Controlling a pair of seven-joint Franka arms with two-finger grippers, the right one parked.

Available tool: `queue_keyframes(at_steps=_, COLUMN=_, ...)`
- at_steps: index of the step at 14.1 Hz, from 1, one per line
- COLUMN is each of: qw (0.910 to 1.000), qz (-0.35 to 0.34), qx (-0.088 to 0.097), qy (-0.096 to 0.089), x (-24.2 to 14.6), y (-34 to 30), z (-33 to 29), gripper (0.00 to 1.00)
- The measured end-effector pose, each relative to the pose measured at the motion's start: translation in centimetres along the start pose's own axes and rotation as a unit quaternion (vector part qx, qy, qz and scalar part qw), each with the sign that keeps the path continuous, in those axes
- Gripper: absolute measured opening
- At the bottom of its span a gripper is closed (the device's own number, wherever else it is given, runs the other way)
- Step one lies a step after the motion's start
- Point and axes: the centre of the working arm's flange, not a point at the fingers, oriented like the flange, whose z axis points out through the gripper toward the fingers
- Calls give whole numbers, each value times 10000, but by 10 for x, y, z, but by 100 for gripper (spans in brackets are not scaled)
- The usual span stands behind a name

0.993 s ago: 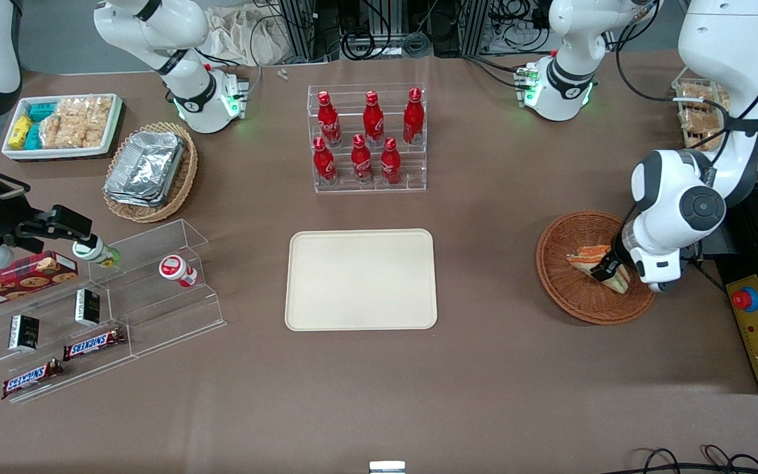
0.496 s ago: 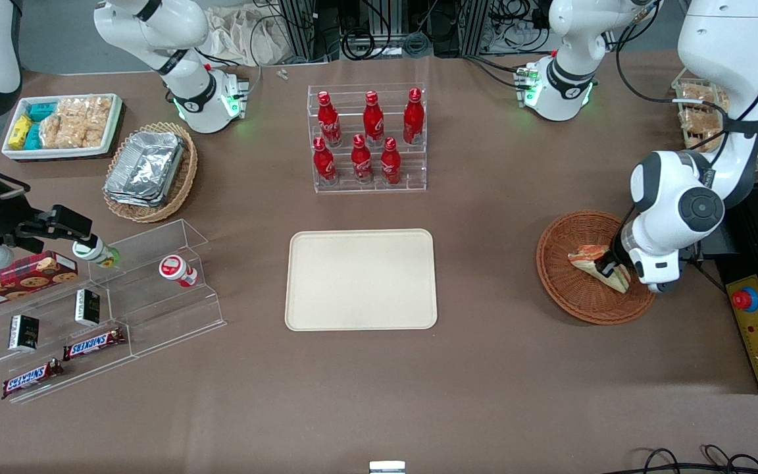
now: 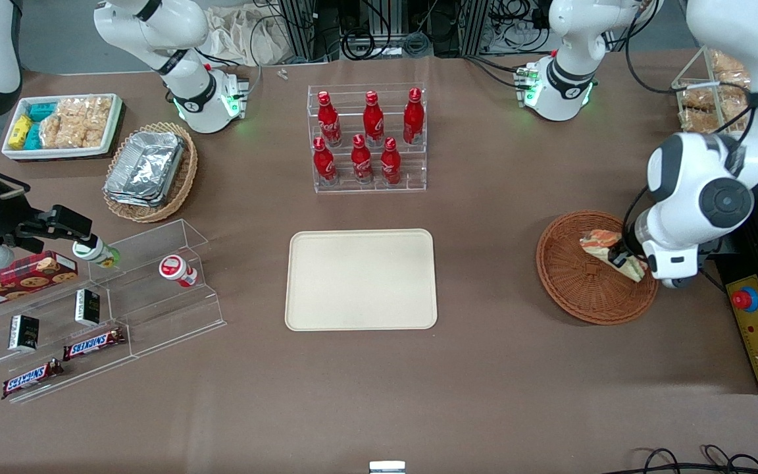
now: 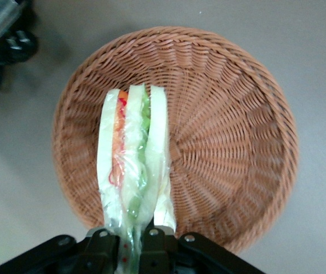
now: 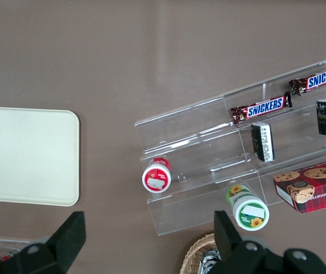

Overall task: Place sandwich from basket to tray
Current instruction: 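Carry the held sandwich over to the cream tray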

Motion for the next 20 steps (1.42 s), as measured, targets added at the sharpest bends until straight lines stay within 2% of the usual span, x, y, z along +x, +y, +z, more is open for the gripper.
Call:
queue_keyframes(at_steps=1, qw=9999, qz=147, qx=43, qy=49, x=-6, y=0, z=-29, gripper=15)
queue_keyframes(at_steps=3, qw=9984, qz=556, qx=6, qy=133, x=-13, y=-3, z=-84, gripper=15)
queue_keyframes(at_steps=6, qw=9923, qz=1218, qx=-198, qy=27, x=-33, y=3, z=-156, gripper=15)
queue_keyframes(at_steps=8, qw=9838, qz=1749, qx=-378, qy=112, x=-65, y=25, z=-193, gripper=15)
queue_keyframes(at_steps=10, qw=9707, qz=2347, qx=-490, qy=165, x=-118, y=60, z=-208, gripper=15)
queue_keyframes(at_steps=11, qw=9623, qz=2671, qx=-503, qy=120, x=-148, y=78, z=-207, gripper=15)
queue_keyframes(at_steps=14, qw=9329, qz=3563, qx=-490, qy=-183, x=-216, y=122, z=-183, gripper=15)
queue_keyframes(at_steps=16, qw=9147, qz=3992, qx=-577, qy=-243, x=-244, y=149, z=-163, gripper=15)
queue_keyframes(at_steps=20, qw=8929, qz=4445, qx=-651, qy=-287, x=-272, y=200, z=-100, gripper=15)
